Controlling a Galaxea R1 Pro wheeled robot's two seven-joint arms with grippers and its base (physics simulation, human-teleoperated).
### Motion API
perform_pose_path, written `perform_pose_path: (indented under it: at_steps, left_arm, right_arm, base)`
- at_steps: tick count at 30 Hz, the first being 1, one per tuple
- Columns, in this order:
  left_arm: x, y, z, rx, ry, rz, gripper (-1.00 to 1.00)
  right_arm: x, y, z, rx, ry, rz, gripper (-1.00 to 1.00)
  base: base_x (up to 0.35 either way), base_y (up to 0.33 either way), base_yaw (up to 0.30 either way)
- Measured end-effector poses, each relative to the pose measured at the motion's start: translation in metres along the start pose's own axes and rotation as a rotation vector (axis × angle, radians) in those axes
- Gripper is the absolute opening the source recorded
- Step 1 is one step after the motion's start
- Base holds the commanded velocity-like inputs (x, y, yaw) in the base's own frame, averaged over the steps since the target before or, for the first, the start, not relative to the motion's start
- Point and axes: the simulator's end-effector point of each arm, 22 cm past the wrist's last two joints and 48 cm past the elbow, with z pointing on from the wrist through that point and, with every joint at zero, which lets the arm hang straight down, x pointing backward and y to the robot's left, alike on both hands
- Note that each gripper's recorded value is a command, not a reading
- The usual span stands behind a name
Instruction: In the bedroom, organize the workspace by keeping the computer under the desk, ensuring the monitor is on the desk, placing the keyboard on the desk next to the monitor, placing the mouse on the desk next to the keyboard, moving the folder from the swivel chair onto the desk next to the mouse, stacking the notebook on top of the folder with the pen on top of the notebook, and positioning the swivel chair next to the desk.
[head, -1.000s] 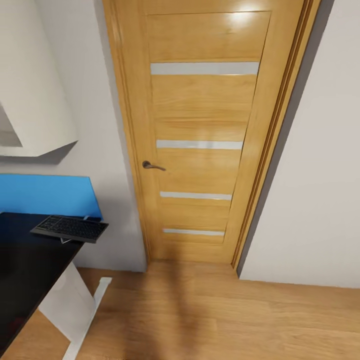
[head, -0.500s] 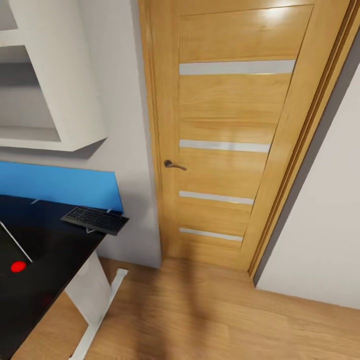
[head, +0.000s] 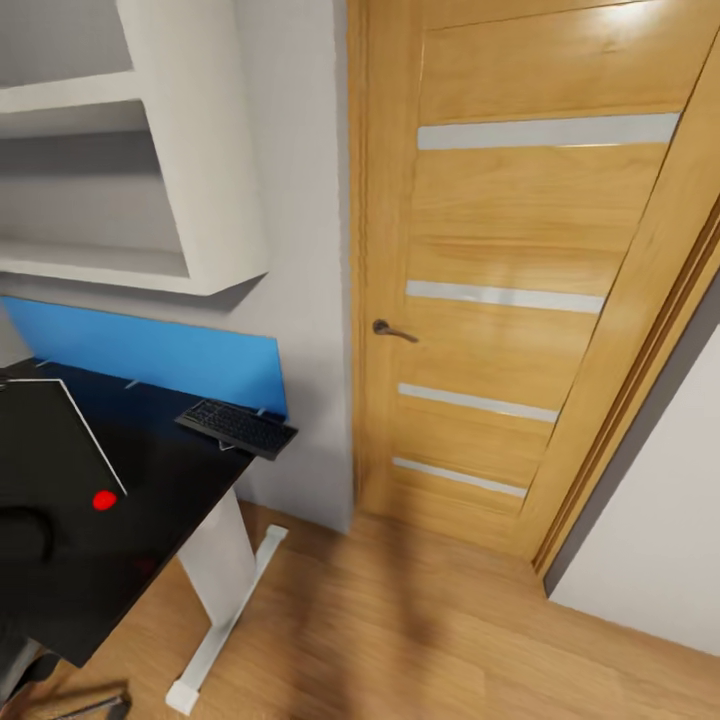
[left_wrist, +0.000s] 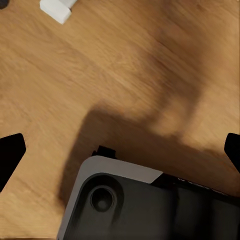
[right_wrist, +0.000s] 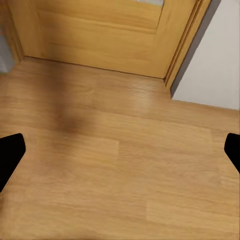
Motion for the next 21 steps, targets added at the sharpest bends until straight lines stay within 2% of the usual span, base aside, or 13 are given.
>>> perform_pose_path:
  at_steps: [2, 6, 7, 9, 11, 14, 16, 21]
  left_arm:
    - [-0.002, 0.000, 0.000, 0.000, -0.007, 0.000, 1.00]
    - [-0.028, 0.000, -0.002, -0.002, -0.128, -0.002, 1.00]
    - [-0.041, 0.001, -0.004, -0.003, -0.189, -0.003, 1.00]
    - [-0.055, 0.000, -0.008, -0.004, -0.258, -0.005, 1.00]
    - [-0.073, -0.006, -0.019, -0.005, -0.386, -0.015, 1.00]
    - [-0.070, -0.005, -0.028, -0.028, -0.442, -0.024, 1.00]
    - [-0.067, -0.005, -0.031, -0.041, -0.451, -0.020, 1.00]
    - [-0.061, -0.003, -0.035, -0.079, -0.463, 0.031, 1.00]
  right_arm:
    - [0.000, 0.000, 0.000, 0.000, 0.000, 0.000, 1.00]
    - [0.000, -0.001, 0.000, 0.000, 0.000, -0.001, 1.00]
    - [0.000, -0.001, 0.000, 0.000, 0.000, -0.001, 1.00]
    - [0.000, -0.001, 0.000, 0.000, 0.000, -0.001, 1.00]
    - [0.000, -0.001, 0.000, 0.000, 0.000, -0.001, 1.00]
    - [0.000, -0.001, 0.000, 0.000, 0.000, -0.001, 1.00]
    - [0.000, -0.001, 0.000, 0.000, 0.000, -0.001, 1.00]
    - [0.000, -0.001, 0.000, 0.000, 0.000, -0.001, 1.00]
  base:
    - [0.000, 0.000, 0.275]
    - [0.000, 0.000, 0.275]
    - [0.000, 0.000, 0.275]
    - [0.000, 0.000, 0.275]
    - [0.000, 0.000, 0.275]
    - [0.000, 0.000, 0.276]
    - [0.000, 0.000, 0.277]
    - [0.000, 0.000, 0.278]
